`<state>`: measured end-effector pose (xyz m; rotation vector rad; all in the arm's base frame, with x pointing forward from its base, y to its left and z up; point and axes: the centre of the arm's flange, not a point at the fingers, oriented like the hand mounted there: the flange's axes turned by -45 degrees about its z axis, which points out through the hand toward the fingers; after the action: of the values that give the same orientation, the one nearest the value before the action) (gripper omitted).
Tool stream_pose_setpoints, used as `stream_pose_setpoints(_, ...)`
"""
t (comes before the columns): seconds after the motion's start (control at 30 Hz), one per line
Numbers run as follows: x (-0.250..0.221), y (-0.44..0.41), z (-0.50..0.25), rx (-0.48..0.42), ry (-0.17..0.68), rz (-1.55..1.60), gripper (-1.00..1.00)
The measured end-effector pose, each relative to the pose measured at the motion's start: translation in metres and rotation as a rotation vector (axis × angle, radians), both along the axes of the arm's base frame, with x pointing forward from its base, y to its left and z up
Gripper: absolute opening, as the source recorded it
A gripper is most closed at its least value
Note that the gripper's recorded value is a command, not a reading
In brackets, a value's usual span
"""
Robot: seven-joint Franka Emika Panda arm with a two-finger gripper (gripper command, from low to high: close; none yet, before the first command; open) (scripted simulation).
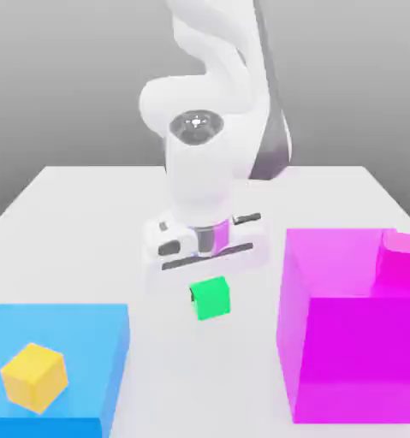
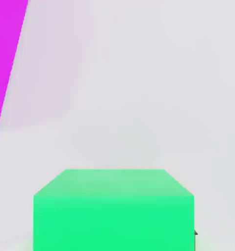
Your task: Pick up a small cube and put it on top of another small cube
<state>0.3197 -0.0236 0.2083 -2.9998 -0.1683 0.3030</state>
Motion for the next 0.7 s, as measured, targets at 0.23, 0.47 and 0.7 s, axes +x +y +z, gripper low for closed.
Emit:
stream_pose_setpoints(0.23, 0.023, -0.017, 0.022, 0.113, 0.2, -0.444, -1.0)
stream_pose_setpoints(0.47, 0.061, 0.008, 0.067, 0.278, 0.429, -0.789, -1.0)
stream_pose_setpoints(0.7, 0.096, 0.079, 0.13, 0.426, 0.685, -0.928, -1.0)
